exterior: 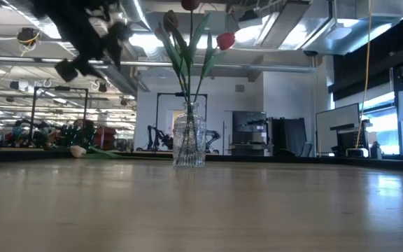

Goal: Sort flowers into vase by color
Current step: Put the white flower into the yellow vase

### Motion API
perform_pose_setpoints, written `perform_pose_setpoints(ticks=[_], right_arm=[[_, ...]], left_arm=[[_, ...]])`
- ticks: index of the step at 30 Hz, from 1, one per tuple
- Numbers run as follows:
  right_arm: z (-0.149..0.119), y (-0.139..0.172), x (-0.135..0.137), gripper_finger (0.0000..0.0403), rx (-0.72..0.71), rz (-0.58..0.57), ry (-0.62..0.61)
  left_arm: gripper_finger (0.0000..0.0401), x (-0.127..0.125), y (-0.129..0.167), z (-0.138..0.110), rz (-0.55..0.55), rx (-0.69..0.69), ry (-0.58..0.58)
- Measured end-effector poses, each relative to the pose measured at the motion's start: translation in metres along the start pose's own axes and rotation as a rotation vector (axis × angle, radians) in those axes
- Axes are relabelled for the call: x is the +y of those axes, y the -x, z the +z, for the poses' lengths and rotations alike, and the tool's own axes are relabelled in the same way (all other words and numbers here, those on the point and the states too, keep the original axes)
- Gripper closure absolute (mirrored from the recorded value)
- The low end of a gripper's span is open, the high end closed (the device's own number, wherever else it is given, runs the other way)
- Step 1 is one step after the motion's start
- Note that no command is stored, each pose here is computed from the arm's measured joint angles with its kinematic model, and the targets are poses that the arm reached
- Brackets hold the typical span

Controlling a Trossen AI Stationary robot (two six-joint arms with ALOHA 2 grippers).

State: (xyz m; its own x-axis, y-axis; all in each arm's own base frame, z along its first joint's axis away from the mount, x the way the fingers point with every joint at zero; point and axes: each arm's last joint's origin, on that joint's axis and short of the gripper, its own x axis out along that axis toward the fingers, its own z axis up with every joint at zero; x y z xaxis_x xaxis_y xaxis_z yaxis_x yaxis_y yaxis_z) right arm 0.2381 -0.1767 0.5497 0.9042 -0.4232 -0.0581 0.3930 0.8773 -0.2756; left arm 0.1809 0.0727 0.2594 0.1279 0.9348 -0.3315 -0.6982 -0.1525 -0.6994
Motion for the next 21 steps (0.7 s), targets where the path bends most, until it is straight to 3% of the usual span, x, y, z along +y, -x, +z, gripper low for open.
perform_pose_setpoints(ticks=[8,13,18,21], right_arm=[[-0.002,0.010,0.001,0.0198,0.054,0.006,-0.071],[-0.008,0.008,0.001,0.0198,0.102,0.004,-0.109],[-0.008,0.000,-0.002,0.0198,0.061,-0.052,-0.089],[-0.010,-0.007,-0.008,0.0185,0.046,-0.115,-0.079]], left_arm=[[0.0231,0.009,-0.068,0.001,0.201,-0.018,0.084],[0.0239,0.020,-0.097,-0.002,0.303,-0.063,0.037],[0.0239,0.041,-0.132,-0.011,0.428,0.026,0.131],[0.0239,0.056,-0.149,-0.019,0.528,0.083,0.256]])
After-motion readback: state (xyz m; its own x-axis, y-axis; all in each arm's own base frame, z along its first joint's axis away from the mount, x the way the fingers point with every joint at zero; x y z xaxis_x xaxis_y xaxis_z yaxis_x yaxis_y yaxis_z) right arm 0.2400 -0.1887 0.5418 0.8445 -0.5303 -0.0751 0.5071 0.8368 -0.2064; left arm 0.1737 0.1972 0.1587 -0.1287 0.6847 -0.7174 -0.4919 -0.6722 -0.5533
